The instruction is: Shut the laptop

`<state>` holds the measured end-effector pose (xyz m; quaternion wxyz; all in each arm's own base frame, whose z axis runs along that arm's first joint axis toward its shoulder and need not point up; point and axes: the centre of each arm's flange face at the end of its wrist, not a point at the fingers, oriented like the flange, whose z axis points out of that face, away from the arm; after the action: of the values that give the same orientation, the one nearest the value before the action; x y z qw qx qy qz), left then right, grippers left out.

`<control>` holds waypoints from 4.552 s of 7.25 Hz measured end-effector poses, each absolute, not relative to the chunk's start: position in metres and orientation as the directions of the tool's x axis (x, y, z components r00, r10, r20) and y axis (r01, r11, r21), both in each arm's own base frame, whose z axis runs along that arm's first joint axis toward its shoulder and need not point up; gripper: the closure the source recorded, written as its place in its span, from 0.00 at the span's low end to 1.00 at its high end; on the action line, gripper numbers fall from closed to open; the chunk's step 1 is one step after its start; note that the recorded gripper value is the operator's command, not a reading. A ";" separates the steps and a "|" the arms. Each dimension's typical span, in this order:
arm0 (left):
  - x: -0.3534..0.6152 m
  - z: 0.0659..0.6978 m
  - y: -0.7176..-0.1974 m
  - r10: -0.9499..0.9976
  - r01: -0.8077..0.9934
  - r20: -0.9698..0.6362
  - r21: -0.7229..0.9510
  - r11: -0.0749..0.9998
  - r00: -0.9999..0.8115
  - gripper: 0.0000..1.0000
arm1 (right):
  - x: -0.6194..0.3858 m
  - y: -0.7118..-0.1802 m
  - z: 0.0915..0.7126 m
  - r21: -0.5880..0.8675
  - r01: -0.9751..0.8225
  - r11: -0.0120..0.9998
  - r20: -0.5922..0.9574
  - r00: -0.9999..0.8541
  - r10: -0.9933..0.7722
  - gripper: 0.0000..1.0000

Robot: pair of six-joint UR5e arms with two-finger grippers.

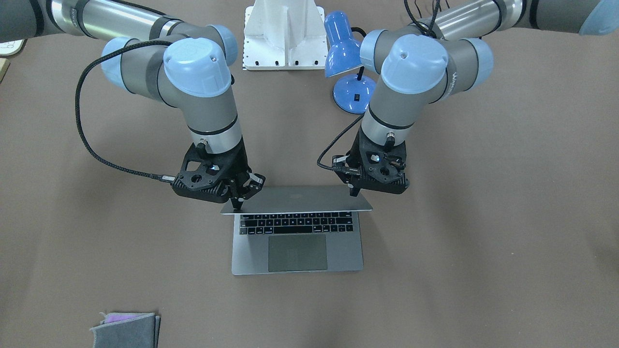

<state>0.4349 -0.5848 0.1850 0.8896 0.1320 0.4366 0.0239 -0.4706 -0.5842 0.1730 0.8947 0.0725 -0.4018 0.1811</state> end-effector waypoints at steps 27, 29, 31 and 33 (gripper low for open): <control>0.465 0.248 -0.655 0.178 0.086 -0.716 0.316 0.945 0.675 0.02 | -0.517 -0.650 0.223 -0.013 -0.361 0.933 0.745 0.619 0.250 0.00; 0.373 0.241 -0.644 0.205 0.008 -0.724 0.279 0.960 0.659 0.02 | -0.433 -0.622 0.241 0.011 -0.275 0.961 0.732 0.657 0.179 0.00; 0.251 0.255 -0.621 0.269 -0.077 -0.664 0.304 0.950 0.697 0.02 | -0.303 -0.572 0.291 0.090 -0.144 0.985 0.699 0.714 0.041 0.00; 0.124 0.315 -0.605 0.338 -0.158 -0.637 0.324 0.933 0.693 0.02 | -0.162 -0.543 0.372 0.139 -0.023 0.990 0.680 0.729 -0.078 0.00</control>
<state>0.1237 -0.6055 0.3146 0.9119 0.1227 0.3673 0.1359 -0.1622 -0.5435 0.3719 0.9273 0.0689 -0.3675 -0.0148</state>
